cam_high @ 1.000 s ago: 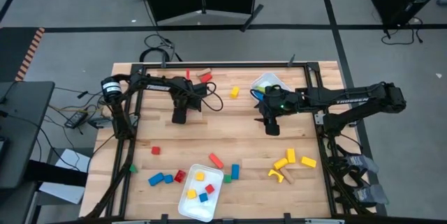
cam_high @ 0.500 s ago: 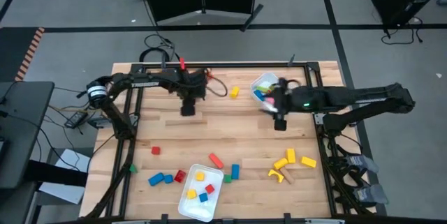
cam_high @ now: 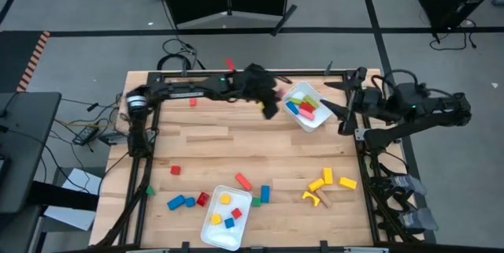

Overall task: Sort blocks by size
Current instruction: Put the pink rectangle block into the top white bin

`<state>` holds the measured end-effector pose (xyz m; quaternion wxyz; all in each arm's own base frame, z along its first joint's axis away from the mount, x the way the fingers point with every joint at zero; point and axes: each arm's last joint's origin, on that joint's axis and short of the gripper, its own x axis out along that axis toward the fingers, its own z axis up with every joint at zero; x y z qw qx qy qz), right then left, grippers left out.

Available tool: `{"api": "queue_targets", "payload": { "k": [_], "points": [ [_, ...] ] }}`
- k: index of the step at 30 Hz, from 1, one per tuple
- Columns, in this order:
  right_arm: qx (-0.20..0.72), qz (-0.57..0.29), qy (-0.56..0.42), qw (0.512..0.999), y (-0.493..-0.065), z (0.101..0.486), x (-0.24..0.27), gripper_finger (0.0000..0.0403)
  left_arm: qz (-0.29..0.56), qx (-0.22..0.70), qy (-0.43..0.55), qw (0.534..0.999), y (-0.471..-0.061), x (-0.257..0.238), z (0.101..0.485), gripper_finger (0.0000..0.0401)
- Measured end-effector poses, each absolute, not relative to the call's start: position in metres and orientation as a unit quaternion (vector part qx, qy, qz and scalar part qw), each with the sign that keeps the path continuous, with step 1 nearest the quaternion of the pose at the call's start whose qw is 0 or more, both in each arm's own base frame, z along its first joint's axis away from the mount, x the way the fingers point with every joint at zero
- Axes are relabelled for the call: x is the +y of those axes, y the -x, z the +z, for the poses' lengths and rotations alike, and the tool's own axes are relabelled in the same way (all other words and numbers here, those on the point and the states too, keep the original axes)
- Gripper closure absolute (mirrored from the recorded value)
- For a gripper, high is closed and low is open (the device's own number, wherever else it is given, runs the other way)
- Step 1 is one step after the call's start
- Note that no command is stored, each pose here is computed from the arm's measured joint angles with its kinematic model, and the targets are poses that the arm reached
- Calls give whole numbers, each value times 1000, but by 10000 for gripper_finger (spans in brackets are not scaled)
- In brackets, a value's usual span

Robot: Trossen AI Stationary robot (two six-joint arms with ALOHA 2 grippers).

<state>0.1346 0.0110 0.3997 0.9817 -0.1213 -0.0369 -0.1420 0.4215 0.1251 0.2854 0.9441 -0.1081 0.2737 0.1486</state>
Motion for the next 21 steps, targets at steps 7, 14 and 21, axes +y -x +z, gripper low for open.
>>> {"api": "queue_targets", "payload": {
  "k": [7, 14, 21],
  "points": [
    [-30, -134, 135, 981, -143, 398, 15, 167, 152, 219, 181, 947, -482, 145, 256, 297],
    [-8, -131, 142, 981, -157, 392, 17, 167, 158, 220, 211, 939, -516, 159, 227, 297],
    [5, -129, 147, 981, -165, 387, 19, 169, 175, 227, 236, 929, -524, 164, 207, 291]
  ]
}}
